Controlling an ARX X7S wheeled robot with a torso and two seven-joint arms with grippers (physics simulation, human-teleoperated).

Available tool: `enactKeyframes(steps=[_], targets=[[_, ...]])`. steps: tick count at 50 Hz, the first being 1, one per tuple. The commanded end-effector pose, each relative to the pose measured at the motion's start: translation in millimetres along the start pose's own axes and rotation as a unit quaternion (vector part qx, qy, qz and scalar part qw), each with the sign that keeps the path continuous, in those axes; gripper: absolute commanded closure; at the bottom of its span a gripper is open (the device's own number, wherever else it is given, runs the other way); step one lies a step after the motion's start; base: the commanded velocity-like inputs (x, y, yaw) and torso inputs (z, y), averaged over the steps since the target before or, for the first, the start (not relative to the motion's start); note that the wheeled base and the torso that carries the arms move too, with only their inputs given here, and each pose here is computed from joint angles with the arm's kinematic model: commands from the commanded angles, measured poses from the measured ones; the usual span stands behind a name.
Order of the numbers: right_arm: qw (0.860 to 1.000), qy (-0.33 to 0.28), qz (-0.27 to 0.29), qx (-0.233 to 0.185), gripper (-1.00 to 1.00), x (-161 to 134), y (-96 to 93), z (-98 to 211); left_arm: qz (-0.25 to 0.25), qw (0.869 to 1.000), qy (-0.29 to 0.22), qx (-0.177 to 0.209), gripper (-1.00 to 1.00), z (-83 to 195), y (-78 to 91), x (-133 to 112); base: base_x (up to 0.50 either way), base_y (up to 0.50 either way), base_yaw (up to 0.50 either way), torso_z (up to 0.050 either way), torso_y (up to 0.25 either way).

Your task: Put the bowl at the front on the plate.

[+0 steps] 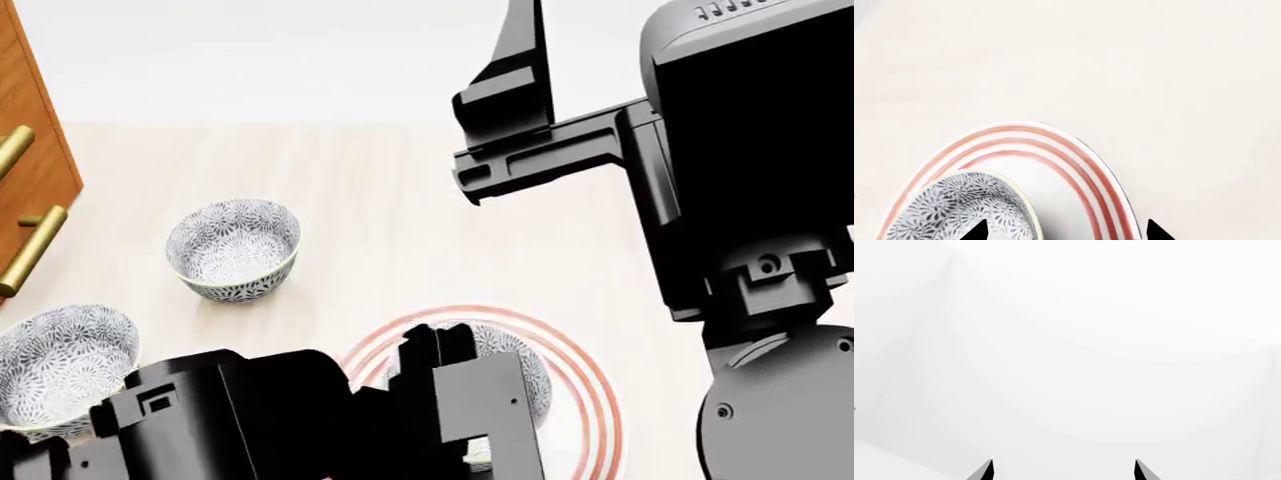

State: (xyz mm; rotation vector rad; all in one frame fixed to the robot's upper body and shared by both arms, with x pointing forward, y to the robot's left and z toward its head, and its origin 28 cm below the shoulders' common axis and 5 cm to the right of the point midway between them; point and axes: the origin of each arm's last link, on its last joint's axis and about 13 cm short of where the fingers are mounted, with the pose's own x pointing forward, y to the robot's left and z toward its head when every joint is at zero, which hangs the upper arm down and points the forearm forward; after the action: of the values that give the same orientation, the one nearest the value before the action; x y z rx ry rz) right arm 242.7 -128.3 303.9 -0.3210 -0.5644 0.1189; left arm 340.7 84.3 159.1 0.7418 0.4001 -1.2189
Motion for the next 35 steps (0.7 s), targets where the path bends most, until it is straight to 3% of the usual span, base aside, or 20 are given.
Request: enactKeyframes(steps=[1,13,35], targets=[[1.000,0.000,0.001,0.000,-1.00,1,0.8,0,-0.001,0.998,-0.050,-0.042,-1.00,8,7.0,-12,0.00,0.00,0.00,0.000,0.000],[1.000,-0.002,0.001,-0.002,-1.00,0,0.9,2,0.036,0.991,-0.086,-0.100,-1.00,9,26.2,-22,0.00,0.00,0.00,0.000,0.000],[1.000,-0.002,0.003,0.000,-1.00,0,1.2,1,0.132,0.976,-0.112,-0.133,-1.00,-7,52.6,-26,0.00,0.00,0.00,0.000,0.000]])
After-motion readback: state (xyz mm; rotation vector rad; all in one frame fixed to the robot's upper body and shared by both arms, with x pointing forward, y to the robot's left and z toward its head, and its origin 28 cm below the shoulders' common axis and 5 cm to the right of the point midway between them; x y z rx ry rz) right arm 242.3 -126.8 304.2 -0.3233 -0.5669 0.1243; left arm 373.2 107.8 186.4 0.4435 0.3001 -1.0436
